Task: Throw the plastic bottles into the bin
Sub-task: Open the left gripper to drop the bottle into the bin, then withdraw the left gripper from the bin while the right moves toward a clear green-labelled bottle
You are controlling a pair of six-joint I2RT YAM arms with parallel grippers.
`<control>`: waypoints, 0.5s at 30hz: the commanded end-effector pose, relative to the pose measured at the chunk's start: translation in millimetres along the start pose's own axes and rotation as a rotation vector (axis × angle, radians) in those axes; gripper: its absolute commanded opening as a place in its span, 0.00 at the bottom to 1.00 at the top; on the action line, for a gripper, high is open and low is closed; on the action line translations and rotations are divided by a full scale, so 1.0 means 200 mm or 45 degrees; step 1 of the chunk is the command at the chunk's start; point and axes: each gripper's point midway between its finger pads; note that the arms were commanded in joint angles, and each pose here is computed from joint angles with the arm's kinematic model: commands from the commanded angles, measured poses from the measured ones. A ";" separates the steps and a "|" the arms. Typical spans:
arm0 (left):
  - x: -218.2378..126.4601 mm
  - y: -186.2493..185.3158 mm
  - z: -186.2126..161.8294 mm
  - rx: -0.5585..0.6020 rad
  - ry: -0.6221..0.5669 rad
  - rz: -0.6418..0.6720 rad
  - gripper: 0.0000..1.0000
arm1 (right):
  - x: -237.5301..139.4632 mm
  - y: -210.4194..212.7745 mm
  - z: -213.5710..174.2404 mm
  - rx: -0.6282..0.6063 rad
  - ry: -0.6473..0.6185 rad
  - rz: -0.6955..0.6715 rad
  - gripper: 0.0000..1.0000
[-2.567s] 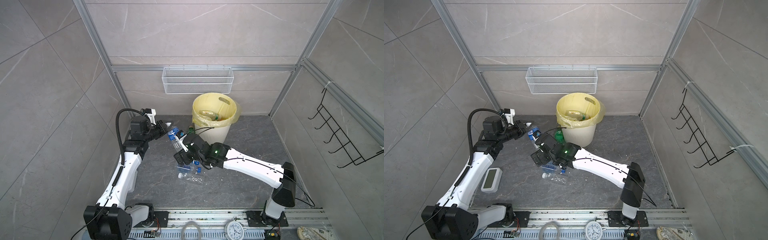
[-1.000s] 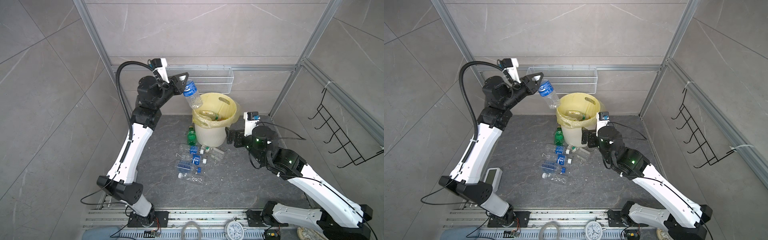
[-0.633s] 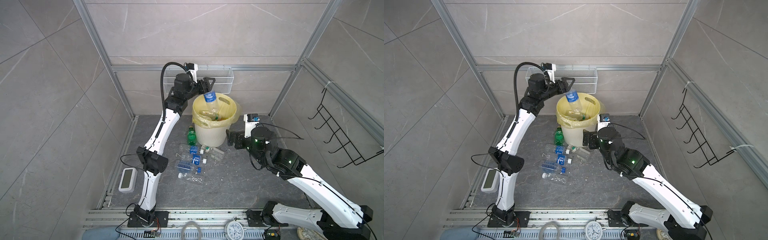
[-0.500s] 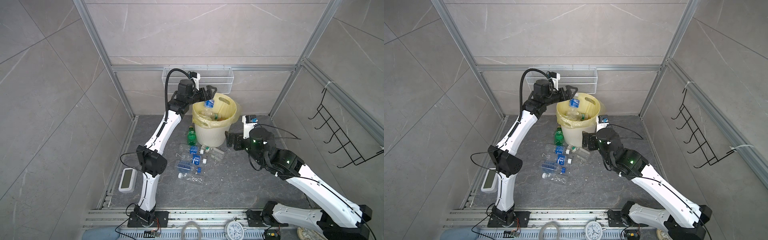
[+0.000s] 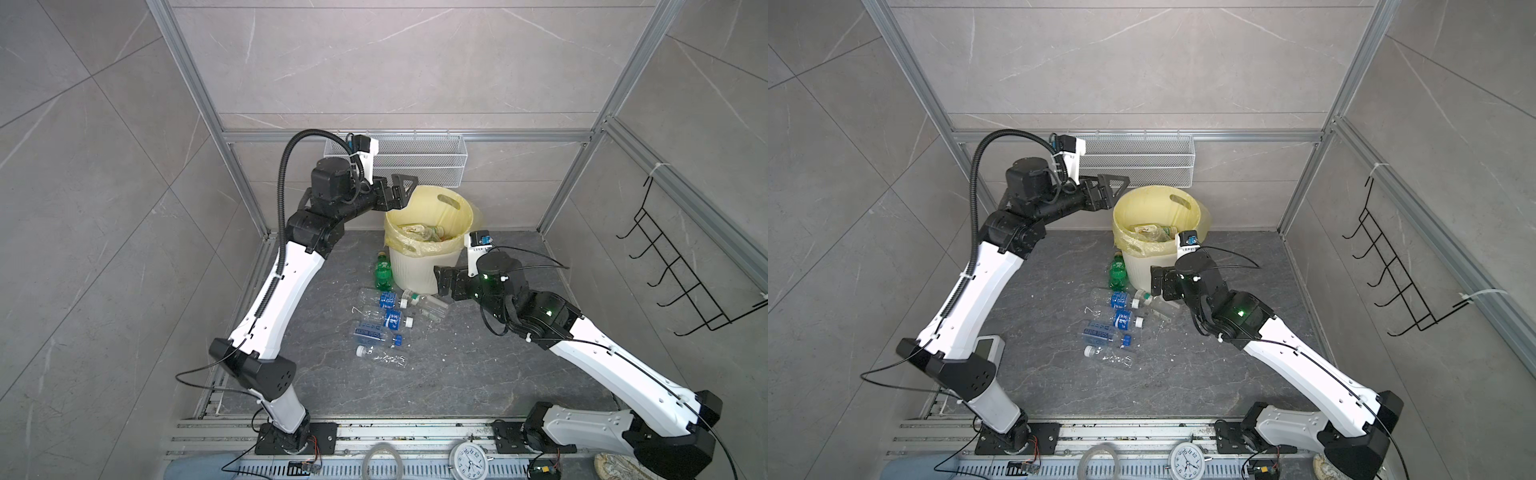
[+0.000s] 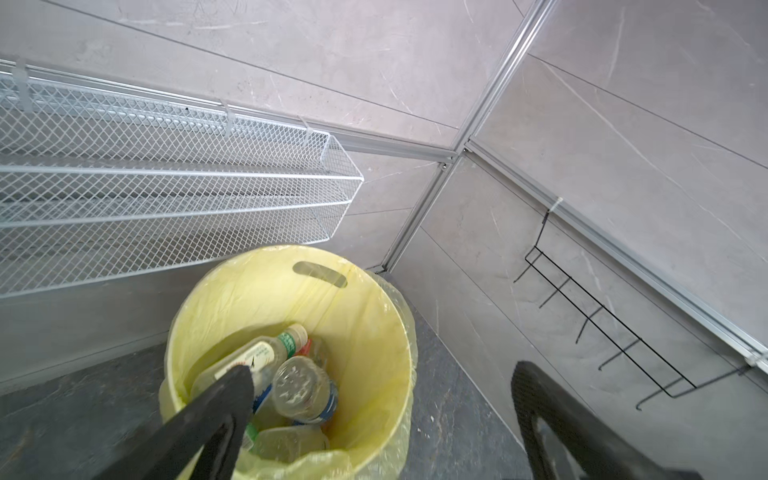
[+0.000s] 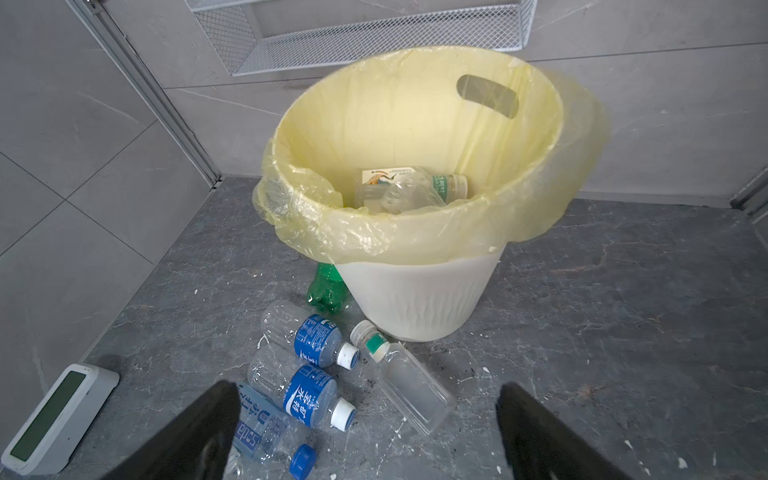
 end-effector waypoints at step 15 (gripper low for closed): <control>-0.45 0.62 -0.47 -0.442 0.087 0.400 1.00 | 0.05 0.04 -0.24 -0.140 0.112 -0.015 1.00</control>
Point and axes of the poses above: each gripper's point midway between its finger pads, its own x axis out along the fingers, its own y axis along the line the jaws close on, z = x × y, and after that the axes turned 1 degree about -x, right-handed
